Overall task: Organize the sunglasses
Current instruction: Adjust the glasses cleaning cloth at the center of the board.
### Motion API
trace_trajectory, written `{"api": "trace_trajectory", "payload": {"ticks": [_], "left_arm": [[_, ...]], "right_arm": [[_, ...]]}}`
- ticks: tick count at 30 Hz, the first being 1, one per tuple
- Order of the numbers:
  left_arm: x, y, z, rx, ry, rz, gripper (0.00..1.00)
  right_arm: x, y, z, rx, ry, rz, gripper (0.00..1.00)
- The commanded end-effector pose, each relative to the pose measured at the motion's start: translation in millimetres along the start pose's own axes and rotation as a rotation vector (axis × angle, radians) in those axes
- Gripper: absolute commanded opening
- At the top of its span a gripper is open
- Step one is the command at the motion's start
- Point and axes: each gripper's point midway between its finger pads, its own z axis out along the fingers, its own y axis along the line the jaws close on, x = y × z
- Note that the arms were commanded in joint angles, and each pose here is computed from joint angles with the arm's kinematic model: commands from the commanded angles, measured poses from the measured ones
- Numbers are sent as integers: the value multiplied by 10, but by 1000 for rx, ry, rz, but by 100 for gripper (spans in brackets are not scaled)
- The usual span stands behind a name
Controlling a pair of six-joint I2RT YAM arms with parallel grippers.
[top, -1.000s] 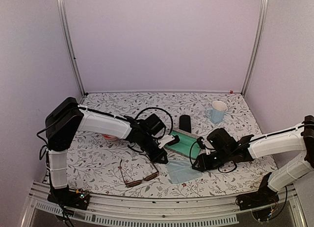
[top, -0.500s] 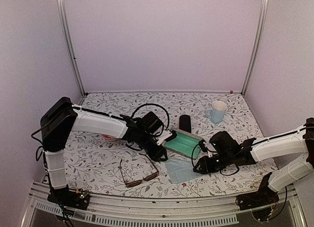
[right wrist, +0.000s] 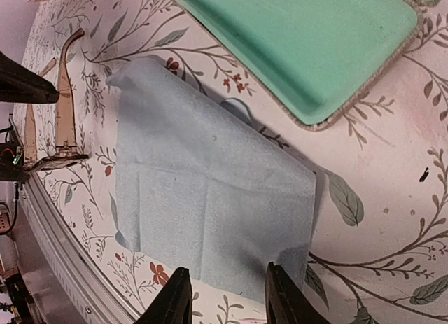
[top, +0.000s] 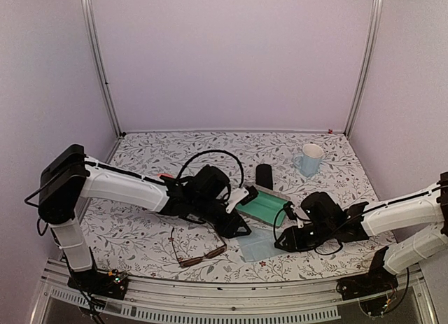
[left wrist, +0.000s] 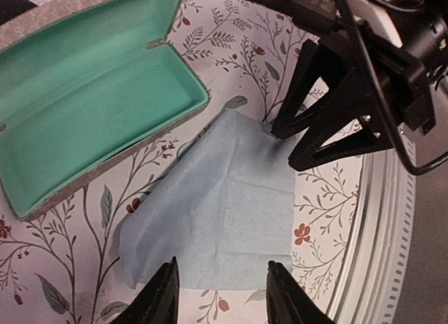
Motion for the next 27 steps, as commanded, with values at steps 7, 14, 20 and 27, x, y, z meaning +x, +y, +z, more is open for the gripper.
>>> {"api": "trace_trajectory", "payload": {"ticks": [7, 14, 20, 27], "left_arm": [[156, -321, 256, 207, 4, -39, 44], [311, -457, 346, 262, 80, -33, 44], [599, -512, 482, 289, 181, -41, 43], [815, -546, 485, 290, 268, -45, 39]], "right_arm": [[164, -26, 56, -56, 10, 48, 37], [291, -58, 73, -50, 50, 72, 36], [478, -122, 87, -12, 105, 99, 35], [591, -137, 53, 11, 122, 127, 34]]}}
